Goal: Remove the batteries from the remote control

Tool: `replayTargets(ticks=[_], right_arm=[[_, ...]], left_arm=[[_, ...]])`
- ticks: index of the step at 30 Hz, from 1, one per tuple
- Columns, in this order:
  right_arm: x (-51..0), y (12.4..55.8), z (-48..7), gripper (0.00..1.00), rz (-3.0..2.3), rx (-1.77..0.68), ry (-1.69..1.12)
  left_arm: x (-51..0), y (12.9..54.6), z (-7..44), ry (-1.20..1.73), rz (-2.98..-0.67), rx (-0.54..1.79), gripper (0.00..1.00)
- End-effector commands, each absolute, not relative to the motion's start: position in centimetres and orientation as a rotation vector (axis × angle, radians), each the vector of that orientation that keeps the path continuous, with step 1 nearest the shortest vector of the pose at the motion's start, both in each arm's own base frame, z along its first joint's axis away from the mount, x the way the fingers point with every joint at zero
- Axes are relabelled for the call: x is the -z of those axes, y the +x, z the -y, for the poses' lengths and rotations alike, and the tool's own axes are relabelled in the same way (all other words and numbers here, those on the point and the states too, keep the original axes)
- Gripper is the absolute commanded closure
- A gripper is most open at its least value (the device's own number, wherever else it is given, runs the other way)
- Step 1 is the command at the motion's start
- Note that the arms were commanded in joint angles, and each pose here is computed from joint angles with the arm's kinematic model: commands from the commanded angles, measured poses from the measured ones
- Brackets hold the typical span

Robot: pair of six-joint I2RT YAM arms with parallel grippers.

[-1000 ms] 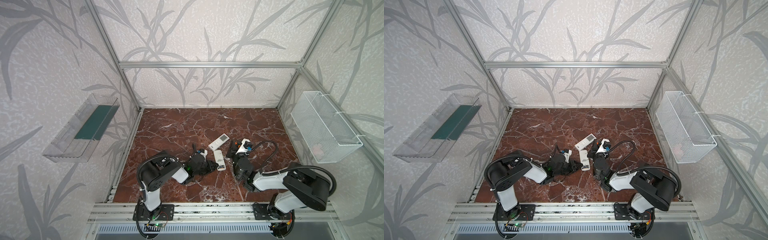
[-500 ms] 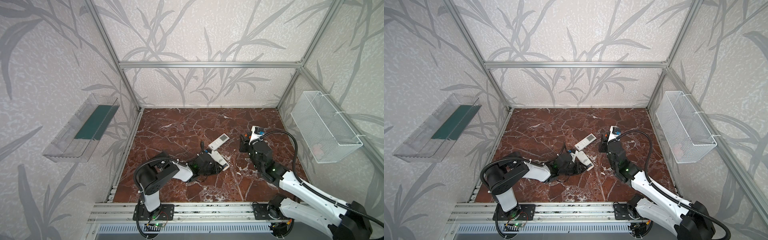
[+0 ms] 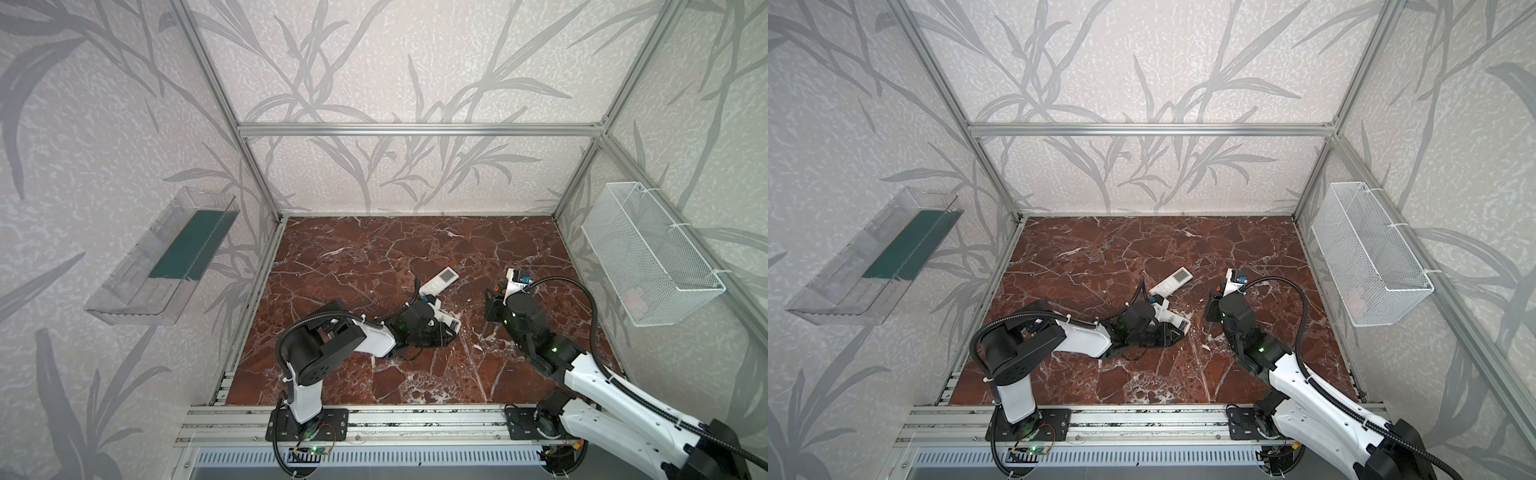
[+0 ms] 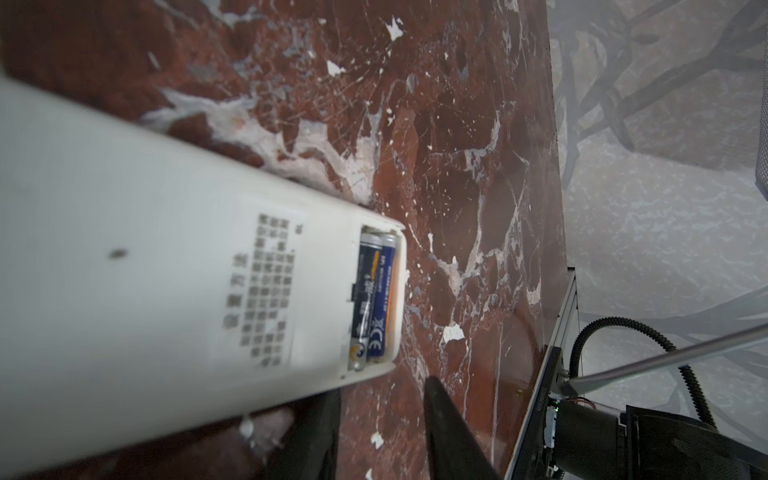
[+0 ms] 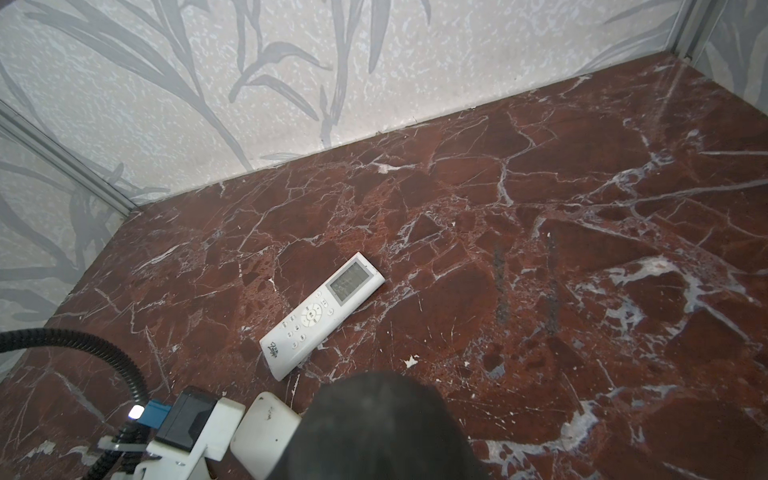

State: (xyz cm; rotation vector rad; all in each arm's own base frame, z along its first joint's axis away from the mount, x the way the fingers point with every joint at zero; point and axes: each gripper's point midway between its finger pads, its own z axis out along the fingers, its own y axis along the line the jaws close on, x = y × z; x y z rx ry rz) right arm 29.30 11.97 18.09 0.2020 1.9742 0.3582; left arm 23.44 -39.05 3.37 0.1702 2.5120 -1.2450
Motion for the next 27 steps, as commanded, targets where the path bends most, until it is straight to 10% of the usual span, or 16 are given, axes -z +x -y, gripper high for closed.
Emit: replayTargets(ticks=[1,27], right_arm=[[-18.5,30.1,-11.9,1.0,-1.934,-0.413,0.264],[-21.1,32.7,-17.5,1.0,-1.545,-0.333,0.197]], left_arm=[[-4.6,24.3,40.0,0.221,-2.454,1.248,0.64],[-5.4,27.8,34.1,-0.013,-2.398,1.209,0.65]])
